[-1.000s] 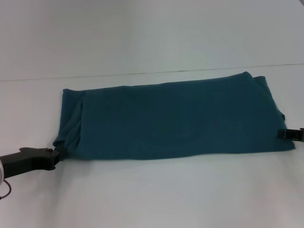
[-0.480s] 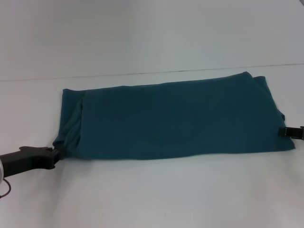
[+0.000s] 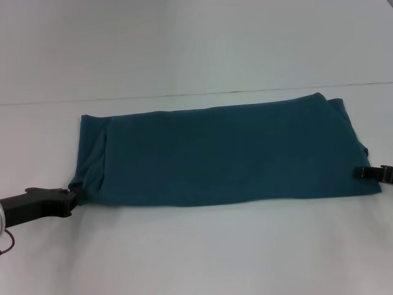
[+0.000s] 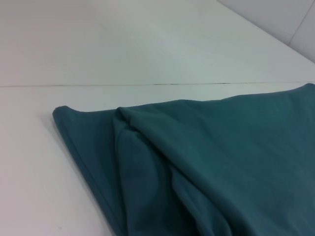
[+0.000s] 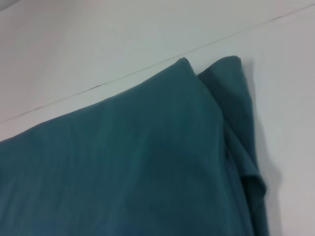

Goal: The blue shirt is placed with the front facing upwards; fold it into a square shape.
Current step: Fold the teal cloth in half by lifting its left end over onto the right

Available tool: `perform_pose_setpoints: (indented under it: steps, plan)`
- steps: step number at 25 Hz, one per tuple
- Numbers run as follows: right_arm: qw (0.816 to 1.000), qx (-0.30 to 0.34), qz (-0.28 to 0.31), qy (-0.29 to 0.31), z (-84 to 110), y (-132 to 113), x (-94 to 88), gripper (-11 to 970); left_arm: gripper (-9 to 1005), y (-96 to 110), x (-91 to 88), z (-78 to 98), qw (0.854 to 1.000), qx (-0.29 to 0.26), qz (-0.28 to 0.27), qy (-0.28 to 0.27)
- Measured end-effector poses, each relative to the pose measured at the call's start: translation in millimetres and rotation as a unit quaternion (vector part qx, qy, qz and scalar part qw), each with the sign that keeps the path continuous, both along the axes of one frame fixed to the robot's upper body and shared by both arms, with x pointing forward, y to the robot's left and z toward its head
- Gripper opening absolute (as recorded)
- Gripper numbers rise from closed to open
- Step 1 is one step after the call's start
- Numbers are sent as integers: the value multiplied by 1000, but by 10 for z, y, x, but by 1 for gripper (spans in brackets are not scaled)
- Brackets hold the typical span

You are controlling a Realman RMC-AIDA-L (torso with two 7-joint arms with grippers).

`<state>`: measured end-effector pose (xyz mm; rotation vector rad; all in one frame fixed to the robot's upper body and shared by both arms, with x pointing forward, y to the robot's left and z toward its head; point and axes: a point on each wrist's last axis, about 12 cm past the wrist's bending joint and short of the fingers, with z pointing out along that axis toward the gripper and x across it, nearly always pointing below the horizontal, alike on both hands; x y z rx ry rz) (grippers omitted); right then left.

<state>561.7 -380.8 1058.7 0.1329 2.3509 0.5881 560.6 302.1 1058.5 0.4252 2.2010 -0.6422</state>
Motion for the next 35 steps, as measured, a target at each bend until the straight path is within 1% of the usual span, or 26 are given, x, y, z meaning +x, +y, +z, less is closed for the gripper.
perform_pose_setpoints:
  steps: [11, 22, 25, 30, 35]
  plan:
    - [1000, 10, 12, 1, 1, 53, 7, 552, 76, 3, 17, 15, 1000, 2, 0, -3]
    - [1000, 14, 7, -4, 15, 6, -20, 386, 82, -3, 15, 5, 1000, 1, 0, -1]
    - [1000, 15, 7, -3, 15, -5, -29, 140, 84, 0, 9, 0, 1000, 1, 1, 0]
    - [1000, 14, 6, -3, 5, -27, -52, 4, 87, 4, 3, -4, 1000, 0, 3, 0]
    - [1000, 23, 2, -7, -12, -69, -123, 3, 89, 29, -15, -9, 1000, 0, 7, 0]
